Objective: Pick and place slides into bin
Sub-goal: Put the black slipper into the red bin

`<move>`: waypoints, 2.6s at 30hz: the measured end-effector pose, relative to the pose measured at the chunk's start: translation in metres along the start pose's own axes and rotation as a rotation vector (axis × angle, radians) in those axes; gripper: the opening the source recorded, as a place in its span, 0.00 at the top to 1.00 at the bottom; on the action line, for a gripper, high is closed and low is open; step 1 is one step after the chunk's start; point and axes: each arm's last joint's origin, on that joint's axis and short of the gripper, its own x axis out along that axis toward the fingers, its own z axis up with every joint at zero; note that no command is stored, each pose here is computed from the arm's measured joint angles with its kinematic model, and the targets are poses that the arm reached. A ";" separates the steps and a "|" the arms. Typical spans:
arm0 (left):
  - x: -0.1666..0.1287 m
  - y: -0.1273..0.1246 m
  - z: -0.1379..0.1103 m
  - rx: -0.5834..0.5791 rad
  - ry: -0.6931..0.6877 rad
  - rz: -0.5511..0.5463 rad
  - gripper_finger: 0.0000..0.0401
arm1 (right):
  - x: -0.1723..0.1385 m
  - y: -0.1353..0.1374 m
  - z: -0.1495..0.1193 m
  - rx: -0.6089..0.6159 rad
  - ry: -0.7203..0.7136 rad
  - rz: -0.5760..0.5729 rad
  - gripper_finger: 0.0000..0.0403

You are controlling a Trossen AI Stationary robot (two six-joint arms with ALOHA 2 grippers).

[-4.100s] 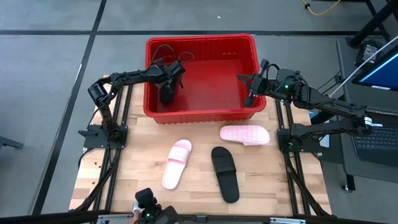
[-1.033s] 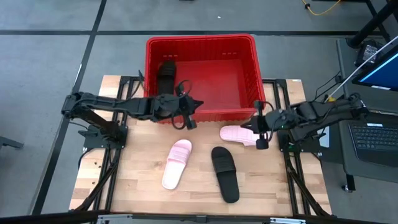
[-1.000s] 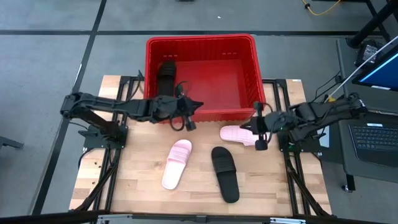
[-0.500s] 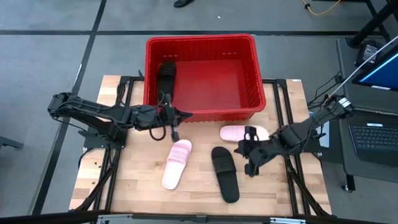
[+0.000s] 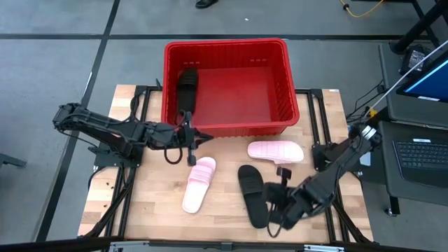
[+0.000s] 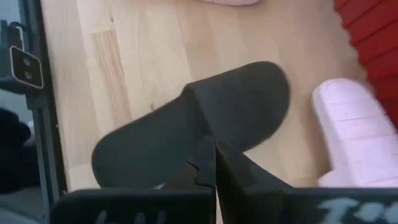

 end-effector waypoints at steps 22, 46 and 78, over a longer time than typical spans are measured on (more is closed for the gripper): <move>-0.011 -0.026 0.001 0.029 -0.013 -0.126 0.99 | 0.050 0.020 -0.046 0.235 0.004 -0.214 0.93; -0.011 -0.025 0.001 0.028 -0.013 -0.108 0.99 | 0.078 0.018 -0.068 0.288 -0.097 -0.153 0.93; -0.011 -0.025 0.001 0.010 -0.010 -0.109 0.99 | 0.108 -0.002 -0.072 0.147 -0.060 -0.192 0.67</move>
